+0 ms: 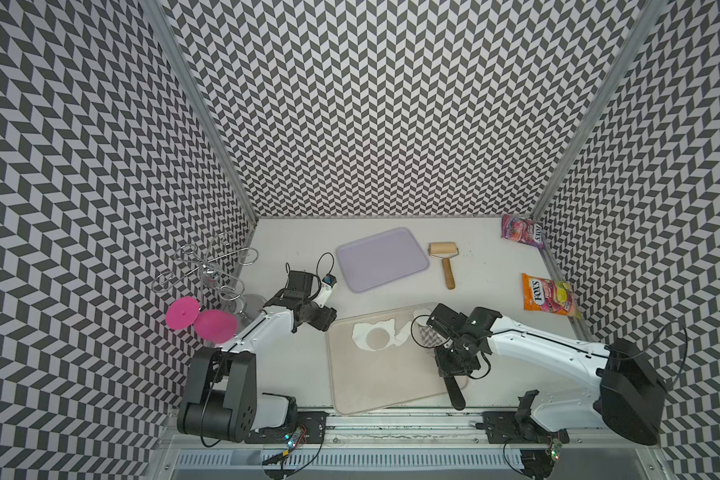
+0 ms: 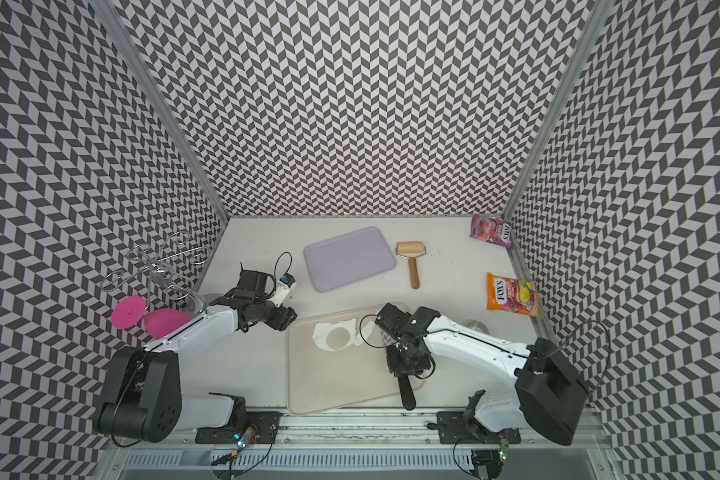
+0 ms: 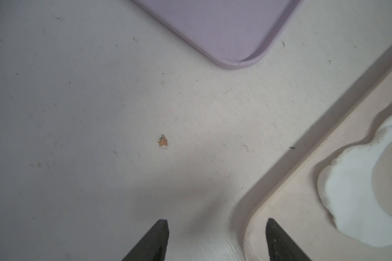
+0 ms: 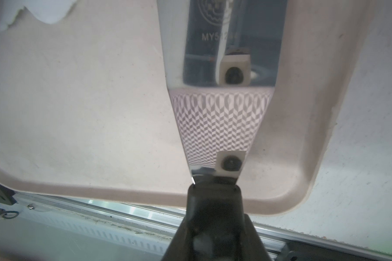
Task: Roll out the dumpling wrappers from the dough
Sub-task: Scoop the dumpling wrapper from the work surface.
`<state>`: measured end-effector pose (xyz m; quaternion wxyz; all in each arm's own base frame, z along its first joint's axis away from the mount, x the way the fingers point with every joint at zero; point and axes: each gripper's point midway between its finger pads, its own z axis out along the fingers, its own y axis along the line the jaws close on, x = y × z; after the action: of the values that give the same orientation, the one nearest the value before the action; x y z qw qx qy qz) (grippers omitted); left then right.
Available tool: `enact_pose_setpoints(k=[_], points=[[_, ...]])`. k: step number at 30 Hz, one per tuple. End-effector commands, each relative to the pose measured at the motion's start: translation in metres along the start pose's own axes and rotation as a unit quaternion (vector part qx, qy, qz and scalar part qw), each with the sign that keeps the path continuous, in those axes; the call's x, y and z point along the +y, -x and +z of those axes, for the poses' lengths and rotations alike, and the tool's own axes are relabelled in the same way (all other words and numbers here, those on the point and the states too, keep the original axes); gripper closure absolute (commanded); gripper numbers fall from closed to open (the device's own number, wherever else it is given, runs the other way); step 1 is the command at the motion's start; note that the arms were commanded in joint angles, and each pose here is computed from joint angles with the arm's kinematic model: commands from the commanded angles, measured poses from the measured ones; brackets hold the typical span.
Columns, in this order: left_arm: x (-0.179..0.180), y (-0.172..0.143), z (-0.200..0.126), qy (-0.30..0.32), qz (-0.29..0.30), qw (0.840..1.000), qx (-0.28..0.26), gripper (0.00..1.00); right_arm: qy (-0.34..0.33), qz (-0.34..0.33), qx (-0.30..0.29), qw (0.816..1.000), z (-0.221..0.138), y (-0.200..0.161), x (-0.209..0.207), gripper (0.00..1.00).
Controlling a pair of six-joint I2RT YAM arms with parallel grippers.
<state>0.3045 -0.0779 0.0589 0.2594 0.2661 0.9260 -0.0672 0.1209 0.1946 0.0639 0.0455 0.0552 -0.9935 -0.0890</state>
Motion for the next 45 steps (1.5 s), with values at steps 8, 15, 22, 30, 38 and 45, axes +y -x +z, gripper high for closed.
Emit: enact_pose_setpoints(k=[8, 15, 22, 30, 38, 45], points=[[0.001, 0.005, -0.004, 0.0, -0.001, 1.0, -0.016, 0.29, 0.024, 0.014, -0.034, 0.999, -0.001, 0.014, 0.009, 1.0], [0.001, 0.005, -0.004, 0.001, -0.002, 1.0, -0.015, 0.29, 0.021, 0.027, -0.064, 0.997, 0.015, 0.025, 0.0, 1.0], [0.002, 0.005, -0.005, 0.001, -0.002, 1.0, -0.017, 0.29, 0.019, 0.017, -0.102, 0.994, 0.013, 0.042, 0.002, 1.0], [0.001, 0.005, -0.005, 0.001, -0.002, 1.0, -0.017, 0.29, 0.037, 0.008, -0.14, 0.989, -0.006, 0.046, 0.004, 1.0], [0.001, 0.005, -0.004, 0.0, -0.002, 1.0, -0.017, 0.29, 0.052, -0.006, -0.167, 0.985, -0.033, 0.045, 0.008, 1.0], [0.001, 0.005, -0.004, 0.0, -0.002, 1.0, -0.017, 0.29, 0.06, -0.052, -0.195, 0.978, -0.067, 0.067, 0.034, 1.0]])
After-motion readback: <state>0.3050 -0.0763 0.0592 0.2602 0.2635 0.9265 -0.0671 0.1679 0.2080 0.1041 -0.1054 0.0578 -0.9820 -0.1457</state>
